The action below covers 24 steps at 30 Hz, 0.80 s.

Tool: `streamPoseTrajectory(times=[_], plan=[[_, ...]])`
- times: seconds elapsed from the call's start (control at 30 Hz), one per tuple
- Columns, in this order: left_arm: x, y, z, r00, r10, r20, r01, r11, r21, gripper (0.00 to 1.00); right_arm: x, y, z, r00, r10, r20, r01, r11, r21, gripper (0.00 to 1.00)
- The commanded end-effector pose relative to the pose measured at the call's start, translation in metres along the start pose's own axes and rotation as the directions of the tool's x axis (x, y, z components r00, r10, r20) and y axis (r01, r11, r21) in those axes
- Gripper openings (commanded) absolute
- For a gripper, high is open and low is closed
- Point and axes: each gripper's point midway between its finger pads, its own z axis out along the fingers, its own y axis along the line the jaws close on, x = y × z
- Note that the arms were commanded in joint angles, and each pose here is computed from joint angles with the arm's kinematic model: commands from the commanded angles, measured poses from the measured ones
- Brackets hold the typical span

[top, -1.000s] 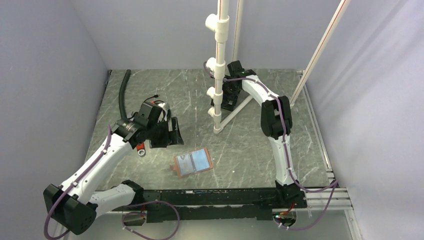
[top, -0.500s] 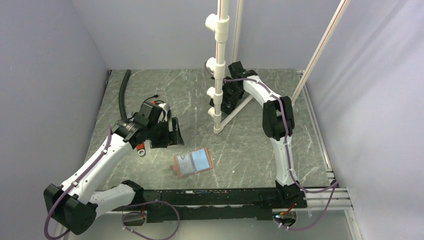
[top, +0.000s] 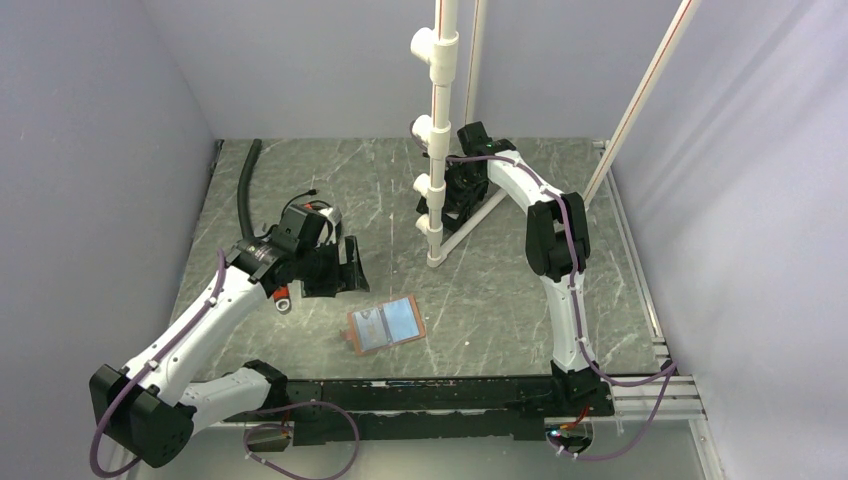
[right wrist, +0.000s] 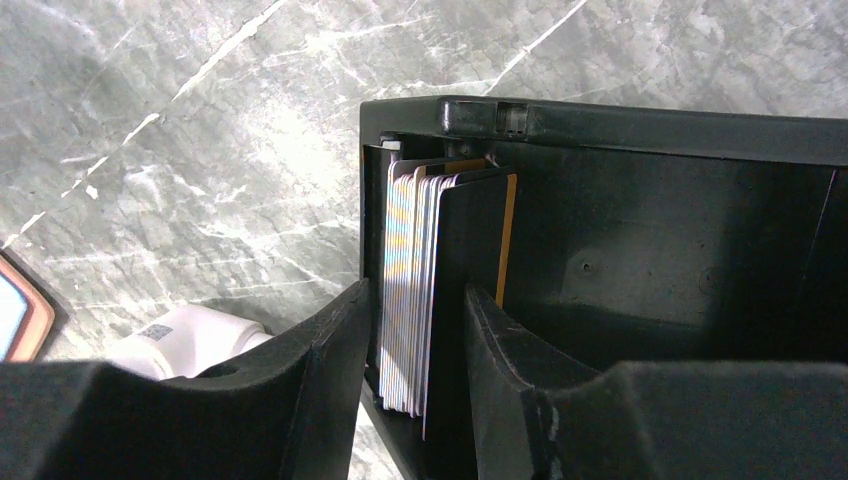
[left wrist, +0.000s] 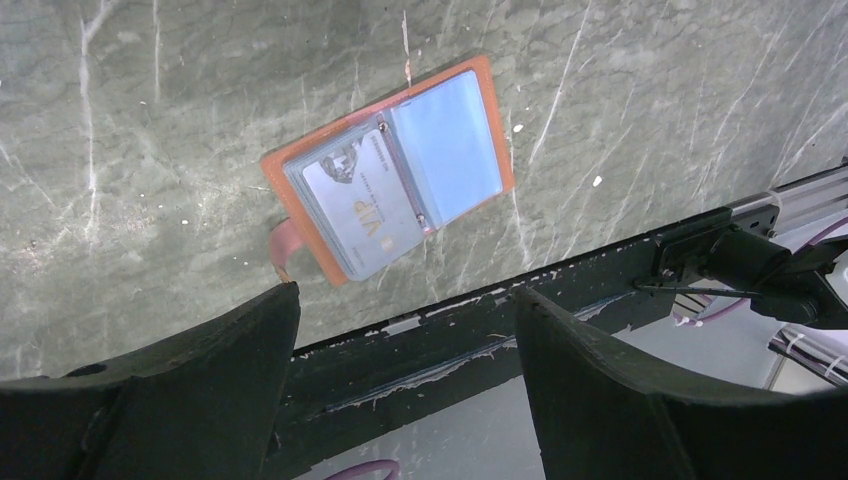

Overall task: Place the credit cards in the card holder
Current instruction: Pick up the credit card from the storage box.

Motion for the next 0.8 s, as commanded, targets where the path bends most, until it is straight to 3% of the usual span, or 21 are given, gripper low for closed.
streamPoseTrajectory(times=[0.0,0.43,0.67,0.77], plan=[[-0.0062,-0.0068,0.0007,1.000,0.023,0.020,-0.024,0.999,0.038,0.84,-0.0254,0.0160,-0.0269,0.997,-0.020,0.068,0.022,0.999,-0.023,0.41],[-0.0054,-0.0088,0.0014,1.000,0.024,0.015,-0.025,0.998,0.051,0.83,-0.0258,0.0190,-0.0331,0.996,-0.013,0.084,0.017,0.999,-0.045,0.40],[-0.0058,-0.0098,0.0014,1.000,0.023,0.014,-0.024,0.998,0.054,0.84,-0.0229,0.0181,-0.0332,0.997,-0.010,0.077,0.014,0.999,-0.050,0.21],[-0.0051,-0.0097,0.0019,1.000,0.022,0.012,-0.023,0.998,0.055,0.84,-0.0232,0.0171,-0.0335,0.997,-0.013,0.079,0.016,0.999,-0.045,0.19]])
